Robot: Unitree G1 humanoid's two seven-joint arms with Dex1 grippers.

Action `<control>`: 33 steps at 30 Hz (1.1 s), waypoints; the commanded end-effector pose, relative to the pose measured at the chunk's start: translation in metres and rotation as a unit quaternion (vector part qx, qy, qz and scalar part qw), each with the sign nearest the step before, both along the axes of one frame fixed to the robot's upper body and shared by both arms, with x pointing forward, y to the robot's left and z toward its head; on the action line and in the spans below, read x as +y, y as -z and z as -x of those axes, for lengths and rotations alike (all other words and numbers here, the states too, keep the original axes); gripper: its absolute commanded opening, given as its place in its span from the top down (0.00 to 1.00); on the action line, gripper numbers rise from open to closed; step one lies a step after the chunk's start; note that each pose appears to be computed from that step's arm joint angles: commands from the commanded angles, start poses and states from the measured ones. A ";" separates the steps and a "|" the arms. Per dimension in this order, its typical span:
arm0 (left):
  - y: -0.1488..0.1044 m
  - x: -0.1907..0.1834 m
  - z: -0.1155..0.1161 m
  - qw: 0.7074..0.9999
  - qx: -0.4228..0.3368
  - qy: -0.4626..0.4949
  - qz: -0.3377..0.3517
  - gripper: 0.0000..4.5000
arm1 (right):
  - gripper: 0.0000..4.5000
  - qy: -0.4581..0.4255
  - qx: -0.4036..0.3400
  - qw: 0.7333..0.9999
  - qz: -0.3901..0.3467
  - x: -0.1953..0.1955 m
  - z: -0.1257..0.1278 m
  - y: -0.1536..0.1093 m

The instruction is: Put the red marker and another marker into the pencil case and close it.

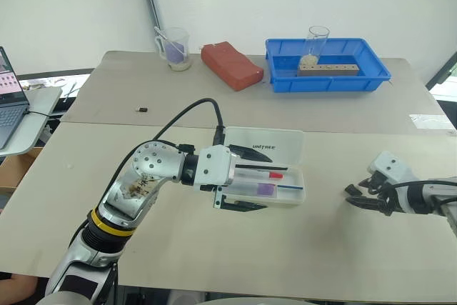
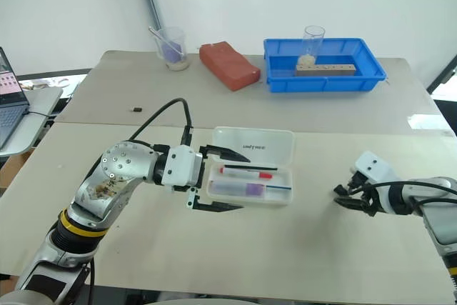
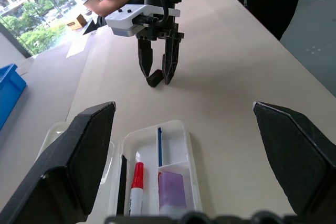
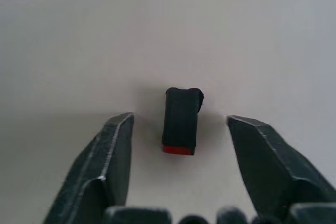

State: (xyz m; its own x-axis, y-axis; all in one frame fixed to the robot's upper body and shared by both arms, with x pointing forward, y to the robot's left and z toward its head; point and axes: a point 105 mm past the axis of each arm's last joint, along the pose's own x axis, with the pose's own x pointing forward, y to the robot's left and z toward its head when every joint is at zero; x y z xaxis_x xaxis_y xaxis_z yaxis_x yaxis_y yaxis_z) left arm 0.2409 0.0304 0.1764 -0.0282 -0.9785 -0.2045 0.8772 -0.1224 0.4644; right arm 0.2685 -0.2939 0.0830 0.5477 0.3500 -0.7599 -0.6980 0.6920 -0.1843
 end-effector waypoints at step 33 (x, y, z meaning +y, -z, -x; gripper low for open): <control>0.014 0.020 0.005 0.998 0.011 -0.026 -0.057 0.00 | 0.50 -0.289 -0.060 0.954 -0.041 0.135 -0.009 -0.029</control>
